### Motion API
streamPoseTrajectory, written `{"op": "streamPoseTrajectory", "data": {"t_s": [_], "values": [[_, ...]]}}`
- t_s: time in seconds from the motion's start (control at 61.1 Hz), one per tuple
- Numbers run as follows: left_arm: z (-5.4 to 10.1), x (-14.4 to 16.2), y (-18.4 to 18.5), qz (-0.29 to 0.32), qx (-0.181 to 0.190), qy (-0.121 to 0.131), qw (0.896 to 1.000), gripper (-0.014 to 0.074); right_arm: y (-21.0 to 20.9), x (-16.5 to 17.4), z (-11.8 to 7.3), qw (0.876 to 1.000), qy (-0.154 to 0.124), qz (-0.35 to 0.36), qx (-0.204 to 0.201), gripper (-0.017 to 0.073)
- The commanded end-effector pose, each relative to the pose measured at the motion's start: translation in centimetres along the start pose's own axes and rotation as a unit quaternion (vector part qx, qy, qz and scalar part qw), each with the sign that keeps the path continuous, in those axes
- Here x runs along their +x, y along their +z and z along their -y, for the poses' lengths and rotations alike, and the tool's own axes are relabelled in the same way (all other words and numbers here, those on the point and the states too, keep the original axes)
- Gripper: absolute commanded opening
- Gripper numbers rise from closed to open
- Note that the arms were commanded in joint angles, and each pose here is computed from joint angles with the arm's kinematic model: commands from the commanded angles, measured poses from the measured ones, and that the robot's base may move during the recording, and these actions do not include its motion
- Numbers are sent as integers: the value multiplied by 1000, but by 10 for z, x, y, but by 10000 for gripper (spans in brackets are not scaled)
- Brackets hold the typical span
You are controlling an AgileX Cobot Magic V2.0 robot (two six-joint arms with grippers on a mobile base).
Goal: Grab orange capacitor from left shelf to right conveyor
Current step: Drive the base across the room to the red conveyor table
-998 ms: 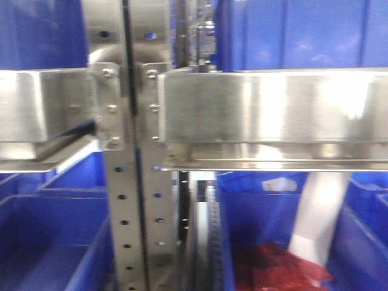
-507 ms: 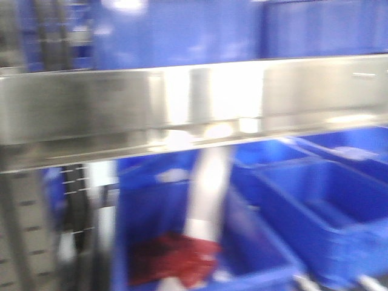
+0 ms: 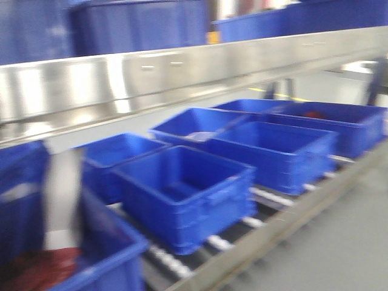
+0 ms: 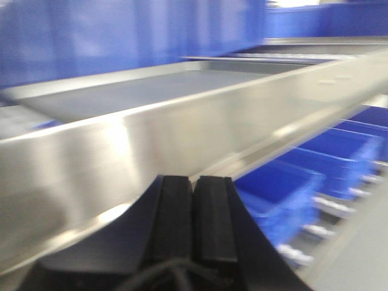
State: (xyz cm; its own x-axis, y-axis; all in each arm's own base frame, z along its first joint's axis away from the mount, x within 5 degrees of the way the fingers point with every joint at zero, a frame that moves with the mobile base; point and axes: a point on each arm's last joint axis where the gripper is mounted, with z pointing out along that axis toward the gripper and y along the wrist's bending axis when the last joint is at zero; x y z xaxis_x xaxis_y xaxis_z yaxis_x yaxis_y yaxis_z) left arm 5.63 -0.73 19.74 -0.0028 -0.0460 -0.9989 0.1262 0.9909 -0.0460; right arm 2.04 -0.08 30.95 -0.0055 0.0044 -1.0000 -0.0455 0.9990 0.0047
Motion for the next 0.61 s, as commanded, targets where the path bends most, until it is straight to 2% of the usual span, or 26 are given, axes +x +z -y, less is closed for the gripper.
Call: {"op": "streamPoseTrajectory", "data": {"t_s": [0.0,0.589], "values": [[0,-10,-1,51,2,-2,999,-127,-1,-17,0,998,-7,55,3,66],[0,-10,-1,51,2,-2,999,-127,-1,-17,0,998,-7,55,3,66]]}}
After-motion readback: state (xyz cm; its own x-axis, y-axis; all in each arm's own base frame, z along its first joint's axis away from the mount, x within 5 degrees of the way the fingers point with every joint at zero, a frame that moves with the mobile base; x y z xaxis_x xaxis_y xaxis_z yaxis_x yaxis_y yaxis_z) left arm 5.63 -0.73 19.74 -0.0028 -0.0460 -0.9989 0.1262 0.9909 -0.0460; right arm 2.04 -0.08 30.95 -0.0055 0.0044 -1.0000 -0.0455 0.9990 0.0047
